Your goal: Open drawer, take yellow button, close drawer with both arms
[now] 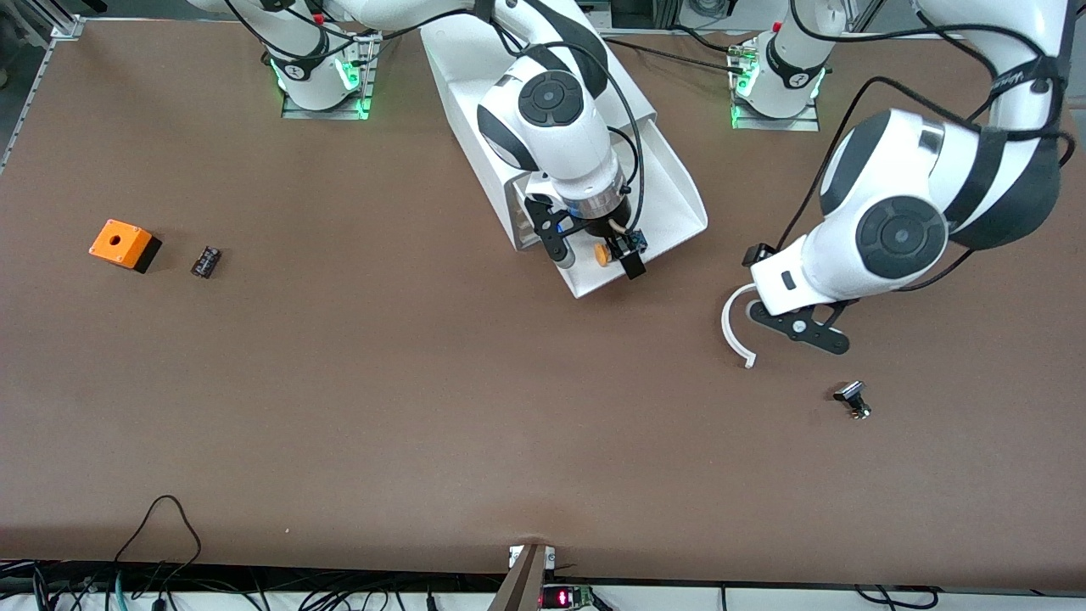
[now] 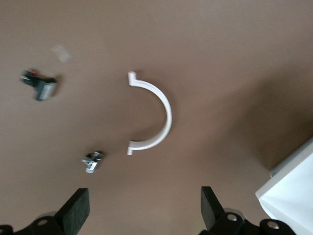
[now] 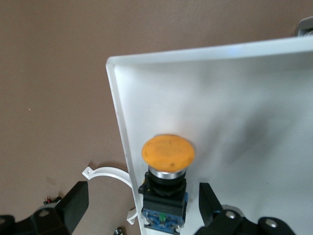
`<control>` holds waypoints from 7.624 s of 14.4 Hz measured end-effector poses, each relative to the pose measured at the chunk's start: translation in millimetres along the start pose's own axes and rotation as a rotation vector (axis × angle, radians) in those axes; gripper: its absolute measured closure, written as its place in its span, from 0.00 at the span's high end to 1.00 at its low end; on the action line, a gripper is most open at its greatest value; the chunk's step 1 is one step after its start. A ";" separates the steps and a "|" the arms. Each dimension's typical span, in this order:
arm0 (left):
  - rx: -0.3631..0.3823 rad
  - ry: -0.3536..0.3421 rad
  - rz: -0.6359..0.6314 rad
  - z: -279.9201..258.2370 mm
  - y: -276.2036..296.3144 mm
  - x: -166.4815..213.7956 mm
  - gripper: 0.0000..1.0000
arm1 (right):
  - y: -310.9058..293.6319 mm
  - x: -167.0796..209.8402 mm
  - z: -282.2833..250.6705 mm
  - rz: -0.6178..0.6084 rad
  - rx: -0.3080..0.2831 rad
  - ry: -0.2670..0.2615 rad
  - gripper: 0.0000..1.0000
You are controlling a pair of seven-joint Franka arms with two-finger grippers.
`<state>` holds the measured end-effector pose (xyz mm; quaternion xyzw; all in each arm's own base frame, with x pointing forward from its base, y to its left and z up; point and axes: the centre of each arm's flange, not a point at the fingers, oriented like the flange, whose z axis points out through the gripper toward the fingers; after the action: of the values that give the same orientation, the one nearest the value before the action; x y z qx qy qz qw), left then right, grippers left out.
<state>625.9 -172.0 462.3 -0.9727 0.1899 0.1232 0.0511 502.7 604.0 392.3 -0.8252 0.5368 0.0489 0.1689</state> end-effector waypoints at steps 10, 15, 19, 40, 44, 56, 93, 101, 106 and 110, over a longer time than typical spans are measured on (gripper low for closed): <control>-0.174 0.061 -0.478 17.3 -51.1 18.7 0.92 | 9.9 -9.8 5.0 -0.007 -0.055 0.018 0.42; -0.177 0.170 -0.565 63.2 -18.7 20.6 0.93 | -29.8 37.5 -46.6 0.097 -0.050 -0.017 0.42; -0.178 0.158 -0.623 66.9 -1.2 13.5 0.93 | -60.2 108.7 -109.5 0.009 -0.041 -0.052 0.42; -0.190 0.067 -0.753 118.1 279.0 -37.8 0.97 | 92.3 556.4 -122.8 -1.180 -0.384 -0.015 0.42; -0.179 0.045 -0.720 120.5 307.1 -53.1 0.97 | 138.7 589.2 -84.1 -1.229 -0.404 0.003 0.42; -0.171 -0.047 -0.710 129.6 341.8 -76.5 0.98 | 183.7 625.2 -14.1 -1.221 -0.429 -0.033 0.56; -0.123 0.247 -0.219 -97.8 -103.6 -135.9 1.00 | 45.3 504.9 -415.6 -1.079 -0.332 0.075 0.99; -0.088 0.258 -0.204 -98.3 -88.4 -145.7 1.00 | 88.7 497.6 -369.0 -1.085 -0.326 0.109 0.99; -0.088 0.258 -0.199 -95.3 -86.3 -140.5 1.00 | 95.1 493.7 -368.7 -1.085 -0.333 0.103 0.99; -0.096 0.242 -0.244 -92.5 -84.6 -139.3 1.00 | 94.5 494.1 -373.2 -1.088 -0.328 0.111 0.99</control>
<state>553.5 -57.8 592.1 -0.9976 0.0692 0.0070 -0.0042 586.9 16.2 591.5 -0.9995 0.0281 -0.0059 0.0113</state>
